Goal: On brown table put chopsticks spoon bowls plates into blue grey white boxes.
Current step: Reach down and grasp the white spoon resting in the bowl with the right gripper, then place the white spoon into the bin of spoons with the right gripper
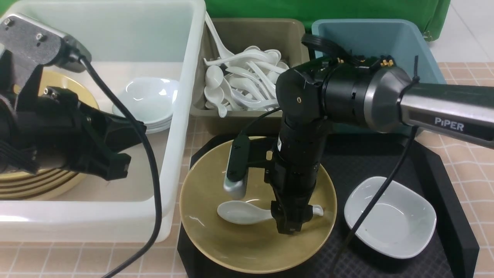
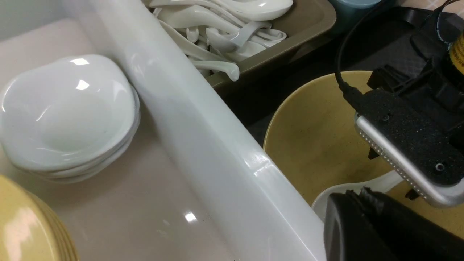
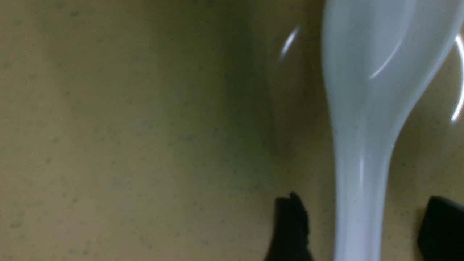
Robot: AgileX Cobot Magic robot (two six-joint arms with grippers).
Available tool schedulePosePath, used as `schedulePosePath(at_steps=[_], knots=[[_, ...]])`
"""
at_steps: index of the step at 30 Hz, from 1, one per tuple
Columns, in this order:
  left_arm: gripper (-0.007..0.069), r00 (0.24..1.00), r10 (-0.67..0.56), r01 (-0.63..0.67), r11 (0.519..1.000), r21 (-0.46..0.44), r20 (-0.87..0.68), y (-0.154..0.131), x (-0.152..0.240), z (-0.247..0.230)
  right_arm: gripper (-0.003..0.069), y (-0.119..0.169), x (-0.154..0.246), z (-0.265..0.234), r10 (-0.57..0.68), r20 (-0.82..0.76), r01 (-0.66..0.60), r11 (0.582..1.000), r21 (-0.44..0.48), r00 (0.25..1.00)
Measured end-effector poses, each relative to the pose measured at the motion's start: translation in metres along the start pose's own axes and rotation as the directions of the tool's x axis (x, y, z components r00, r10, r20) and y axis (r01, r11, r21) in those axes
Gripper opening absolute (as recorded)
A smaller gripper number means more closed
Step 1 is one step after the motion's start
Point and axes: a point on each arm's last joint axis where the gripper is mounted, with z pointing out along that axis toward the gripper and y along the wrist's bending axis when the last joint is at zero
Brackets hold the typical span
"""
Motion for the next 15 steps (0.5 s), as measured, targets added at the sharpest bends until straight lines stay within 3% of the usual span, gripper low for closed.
schedulePosePath(at_steps=[6, 11, 15], knots=[[0.0004, 0.999, -0.033, 0.033, 0.999, 0.009, -0.034, 0.004, 0.002, 0.011, 0.0151, -0.001, -0.001, -0.007, 0.000, -0.002, 0.000, 1.000, 0.004, 1.000], [0.0004, 0.990, -0.109, 0.110, 0.994, 0.011, -0.091, 0.013, 0.003, 0.031, 0.0161, -0.004, -0.006, -0.041, 0.001, 0.037, -0.004, 0.996, 0.087, 0.999], [0.0004, 0.987, -0.121, 0.124, 0.992, 0.029, -0.102, 0.025, -0.023, 0.046, 0.0161, -0.016, -0.008, -0.094, 0.032, 0.128, -0.061, 0.971, 0.232, 0.991]])
